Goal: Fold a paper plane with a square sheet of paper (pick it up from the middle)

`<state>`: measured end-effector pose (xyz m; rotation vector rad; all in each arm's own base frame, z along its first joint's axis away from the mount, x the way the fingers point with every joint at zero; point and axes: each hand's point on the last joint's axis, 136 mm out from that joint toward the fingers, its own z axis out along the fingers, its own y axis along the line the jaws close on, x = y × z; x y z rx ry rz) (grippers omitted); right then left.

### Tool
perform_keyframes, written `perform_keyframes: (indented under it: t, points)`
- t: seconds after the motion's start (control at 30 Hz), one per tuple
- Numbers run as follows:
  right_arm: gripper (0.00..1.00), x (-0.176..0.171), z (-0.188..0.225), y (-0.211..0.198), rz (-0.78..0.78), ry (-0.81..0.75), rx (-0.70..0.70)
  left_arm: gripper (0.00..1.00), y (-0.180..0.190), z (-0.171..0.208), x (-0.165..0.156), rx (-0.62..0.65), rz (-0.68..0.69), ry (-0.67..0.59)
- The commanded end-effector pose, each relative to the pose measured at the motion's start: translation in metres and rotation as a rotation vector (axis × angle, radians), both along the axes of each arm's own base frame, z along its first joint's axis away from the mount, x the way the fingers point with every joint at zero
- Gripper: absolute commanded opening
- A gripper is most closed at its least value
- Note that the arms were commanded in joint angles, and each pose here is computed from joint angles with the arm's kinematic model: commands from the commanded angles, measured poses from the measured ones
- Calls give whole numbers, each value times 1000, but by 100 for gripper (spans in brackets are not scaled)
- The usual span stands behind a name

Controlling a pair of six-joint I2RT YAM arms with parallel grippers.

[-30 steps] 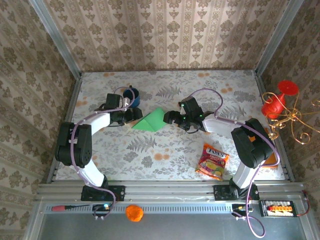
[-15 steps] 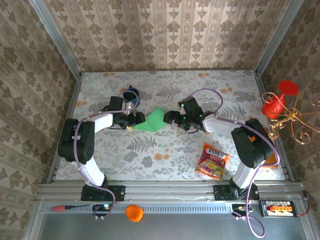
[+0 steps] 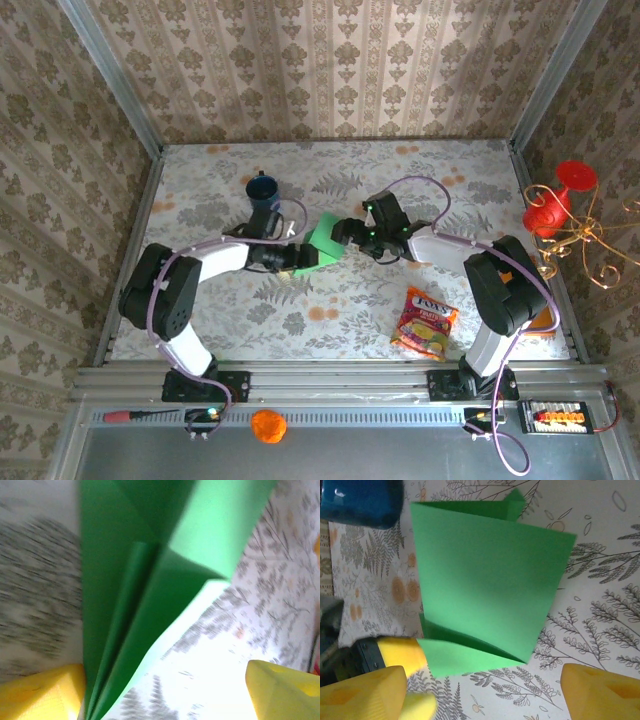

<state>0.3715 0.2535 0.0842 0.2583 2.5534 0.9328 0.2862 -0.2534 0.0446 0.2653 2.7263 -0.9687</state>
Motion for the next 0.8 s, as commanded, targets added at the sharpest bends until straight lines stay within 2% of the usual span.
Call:
perform_keyframes:
  t: [0.0,0.17,0.37,0.53,0.77]
  points:
    - [81,-3,0,-13,-46,14,-22,83,-7,8,-10,-1,23,8]
    - [81,-1,0,-28,-96,9,-20,78,-20,11,-13,-11,28,-24]
    - [81,0,-2,-35,-111,15,-15,75,-5,4,10,145,76,-99]
    - [81,-2,-5,-36,-112,25,-8,64,-13,4,19,138,47,-107]
    - [81,-1,-4,-36,-112,25,-3,57,-19,-7,20,130,2,-77]
